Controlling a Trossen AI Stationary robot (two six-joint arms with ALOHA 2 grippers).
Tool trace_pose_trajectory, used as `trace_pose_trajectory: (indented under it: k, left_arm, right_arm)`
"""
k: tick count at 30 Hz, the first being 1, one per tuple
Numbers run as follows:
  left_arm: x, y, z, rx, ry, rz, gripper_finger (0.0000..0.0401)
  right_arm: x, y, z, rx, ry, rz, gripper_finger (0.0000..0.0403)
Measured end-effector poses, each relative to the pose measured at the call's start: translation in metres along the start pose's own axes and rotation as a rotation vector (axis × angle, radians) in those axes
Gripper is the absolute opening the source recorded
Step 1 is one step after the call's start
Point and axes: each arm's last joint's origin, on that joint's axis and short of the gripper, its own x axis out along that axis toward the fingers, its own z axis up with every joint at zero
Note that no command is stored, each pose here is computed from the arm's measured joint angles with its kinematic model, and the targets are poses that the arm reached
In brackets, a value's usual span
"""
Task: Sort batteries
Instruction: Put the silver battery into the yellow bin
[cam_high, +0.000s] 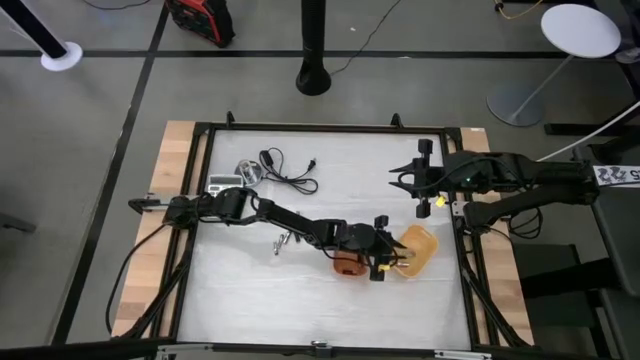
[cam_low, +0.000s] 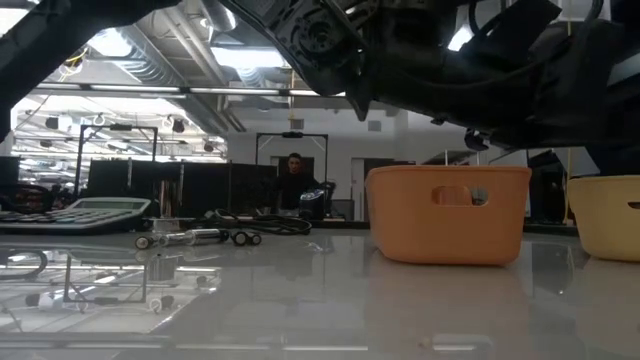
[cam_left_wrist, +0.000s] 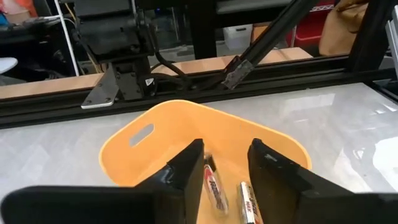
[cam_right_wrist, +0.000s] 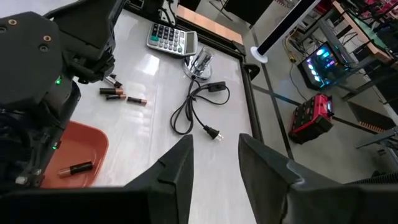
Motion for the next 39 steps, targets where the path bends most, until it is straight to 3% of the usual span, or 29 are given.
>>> trace_pose_trajectory:
  k: [4,7,15,23,29,32,35,39]
  left_arm:
    - [-0.001,0.000,0.003,-0.002,0.005,0.000,0.0133]
    - [-0.010,0.004,0.018,0.001,0.036,0.001,0.0135]
    - [-0.070,0.025,0.064,-0.049,0.414,0.012,0.0118]
    - [-0.141,0.021,0.085,-0.102,0.732,0.018,0.0104]
    - [-0.192,-0.010,0.098,-0.120,0.721,0.009,0.0106]
    - [-0.217,-0.025,0.092,-0.120,0.727,0.082,0.0106]
    - [-0.245,-0.036,0.084,-0.138,0.696,0.225,0.0106]
    - [-0.272,-0.045,0.063,-0.153,0.648,0.412,0.0106]
  right_arm:
    - [0.000,0.000,0.000,0.020,0.000,0.000,0.0122]
    - [0.004,0.001,0.001,0.055,0.001,0.019,0.0122]
    - [0.049,0.016,0.006,0.069,-0.018,0.083,0.0122]
    - [0.105,0.034,0.008,-0.086,0.027,0.097,0.0122]
    - [0.151,0.050,0.006,-0.274,0.008,0.115,0.0122]
    - [0.172,0.058,0.005,-0.349,-0.010,0.136,0.0122]
    - [0.194,0.065,0.005,-0.359,-0.005,0.143,0.0122]
    - [0.222,0.073,0.008,-0.213,0.014,0.145,0.0122]
